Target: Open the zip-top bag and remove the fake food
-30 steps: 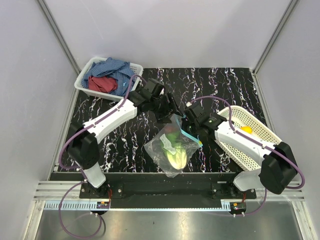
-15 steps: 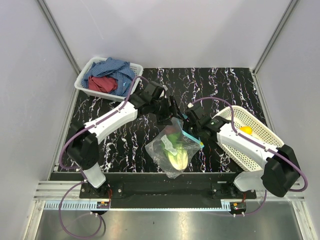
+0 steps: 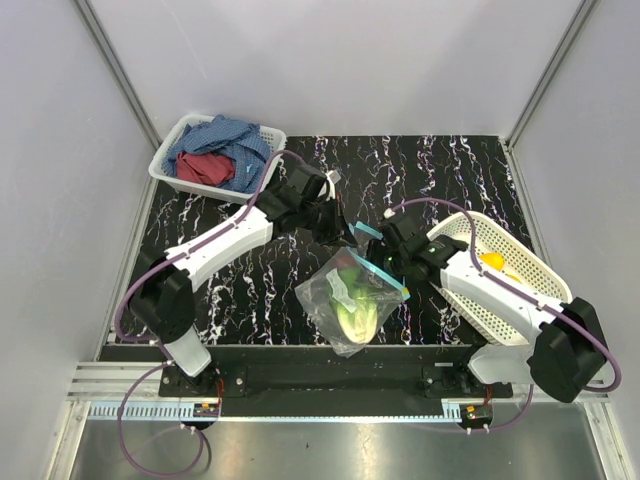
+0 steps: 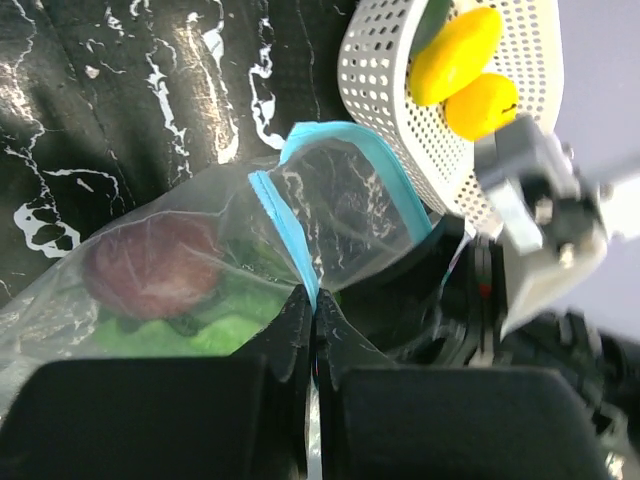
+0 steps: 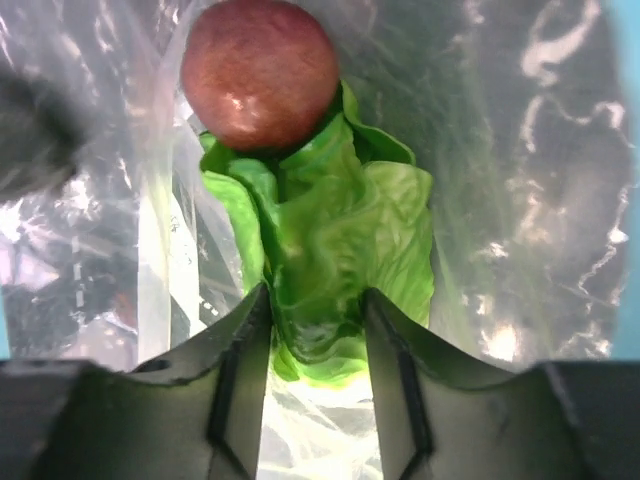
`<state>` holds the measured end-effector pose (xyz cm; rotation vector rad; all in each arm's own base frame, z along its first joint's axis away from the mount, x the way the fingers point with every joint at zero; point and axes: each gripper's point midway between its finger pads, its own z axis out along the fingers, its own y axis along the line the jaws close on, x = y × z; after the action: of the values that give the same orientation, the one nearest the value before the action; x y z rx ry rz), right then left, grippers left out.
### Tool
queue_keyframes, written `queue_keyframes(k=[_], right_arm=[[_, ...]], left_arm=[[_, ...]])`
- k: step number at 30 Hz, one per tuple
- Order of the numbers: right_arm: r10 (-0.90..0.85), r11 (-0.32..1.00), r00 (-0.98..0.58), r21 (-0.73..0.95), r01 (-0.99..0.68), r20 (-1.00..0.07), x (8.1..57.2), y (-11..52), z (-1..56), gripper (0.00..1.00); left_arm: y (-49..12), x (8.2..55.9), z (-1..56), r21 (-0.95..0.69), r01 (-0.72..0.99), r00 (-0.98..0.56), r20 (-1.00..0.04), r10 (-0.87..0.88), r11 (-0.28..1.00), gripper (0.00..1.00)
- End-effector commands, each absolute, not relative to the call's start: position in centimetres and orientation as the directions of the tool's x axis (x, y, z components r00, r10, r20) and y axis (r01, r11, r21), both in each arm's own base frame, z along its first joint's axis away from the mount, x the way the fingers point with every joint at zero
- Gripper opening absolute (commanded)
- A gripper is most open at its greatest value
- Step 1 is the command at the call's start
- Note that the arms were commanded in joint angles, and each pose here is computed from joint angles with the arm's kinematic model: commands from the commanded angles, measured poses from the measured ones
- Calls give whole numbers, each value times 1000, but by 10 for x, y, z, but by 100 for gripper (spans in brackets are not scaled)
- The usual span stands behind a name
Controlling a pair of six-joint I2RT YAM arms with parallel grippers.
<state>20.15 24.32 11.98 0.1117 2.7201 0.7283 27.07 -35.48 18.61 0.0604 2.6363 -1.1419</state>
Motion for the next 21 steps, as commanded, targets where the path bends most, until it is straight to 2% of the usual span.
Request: queue_keyframes(k=[1, 4, 9, 14, 16, 18, 21], right_arm=[[217, 834, -932, 552, 22, -291, 214, 229, 138, 48], [220, 819, -924, 574, 1, -312, 225, 226, 148, 49], [199, 807, -938, 591, -7, -284, 238, 226, 148, 70], [197, 801, -935, 598, -20, -296, 241, 219, 155, 79], [179, 777, -935, 626, -57, -307, 243, 227, 166, 78], [170, 754, -936, 652, -77, -307, 248, 236, 168, 73], [165, 742, -939, 665, -83, -301, 257, 243, 156, 56]], left_arm=[[-359, 261, 217, -755, 261, -935, -353, -37, 601, 0], [-361, 255, 217, -766, 256, -938, -343, -39, 590, 0], [-370, 247, 228, -777, 279, -935, -353, -24, 565, 0], [-374, 244, 238, -781, 291, -932, -362, -20, 553, 0], [-377, 242, 243, -786, 298, -931, -365, -17, 542, 0], [-380, 240, 248, -791, 305, -931, -365, -10, 531, 0], [-387, 235, 253, -795, 319, -930, -369, 7, 515, 0]])
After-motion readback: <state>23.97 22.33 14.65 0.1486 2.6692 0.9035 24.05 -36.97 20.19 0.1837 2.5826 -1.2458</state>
